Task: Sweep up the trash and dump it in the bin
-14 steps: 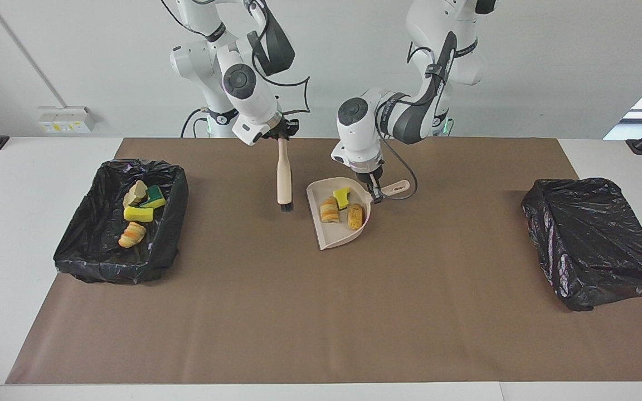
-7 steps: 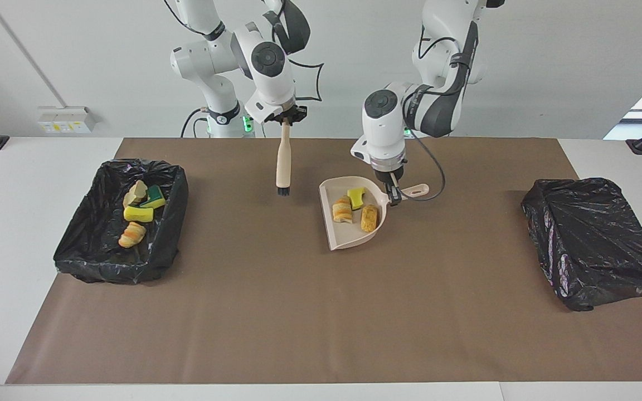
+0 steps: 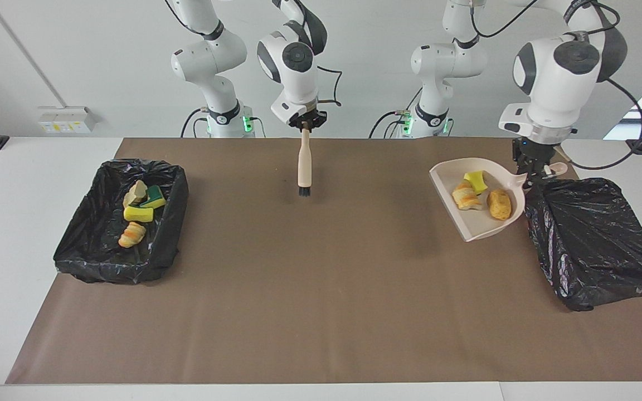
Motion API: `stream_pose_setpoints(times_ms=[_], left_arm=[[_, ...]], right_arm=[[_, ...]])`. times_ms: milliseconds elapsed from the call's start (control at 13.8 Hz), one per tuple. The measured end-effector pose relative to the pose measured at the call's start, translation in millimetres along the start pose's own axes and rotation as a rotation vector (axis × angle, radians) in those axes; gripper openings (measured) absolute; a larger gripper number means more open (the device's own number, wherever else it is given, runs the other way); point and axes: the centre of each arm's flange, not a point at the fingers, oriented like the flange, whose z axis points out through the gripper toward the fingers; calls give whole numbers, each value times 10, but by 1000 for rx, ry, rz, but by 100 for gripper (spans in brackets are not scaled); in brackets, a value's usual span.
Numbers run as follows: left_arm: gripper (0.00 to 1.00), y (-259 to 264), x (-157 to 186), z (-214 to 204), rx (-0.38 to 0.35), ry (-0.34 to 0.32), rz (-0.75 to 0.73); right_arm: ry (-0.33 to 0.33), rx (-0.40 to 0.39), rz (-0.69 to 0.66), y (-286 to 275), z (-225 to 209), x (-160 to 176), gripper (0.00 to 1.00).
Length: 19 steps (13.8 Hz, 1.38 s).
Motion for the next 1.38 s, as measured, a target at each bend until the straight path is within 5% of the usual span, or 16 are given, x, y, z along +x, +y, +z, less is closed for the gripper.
stream_pose_setpoints(times_ms=[363, 508, 943, 1378], left_arm=[[32, -261, -1439, 55, 101, -31, -32], [32, -315, -1852, 196, 134, -115, -30], [32, -611, -2215, 362, 175, -509, 181], [32, -636, -2254, 499, 142, -741, 258]], right_arm=[[-13, -26, -42, -294, 420, -18, 26], [-33, -47, -54, -350, 553, -45, 26], [-65, -93, -58, -285, 534, -69, 26], [-46, -69, -34, -233, 491, 41, 26]])
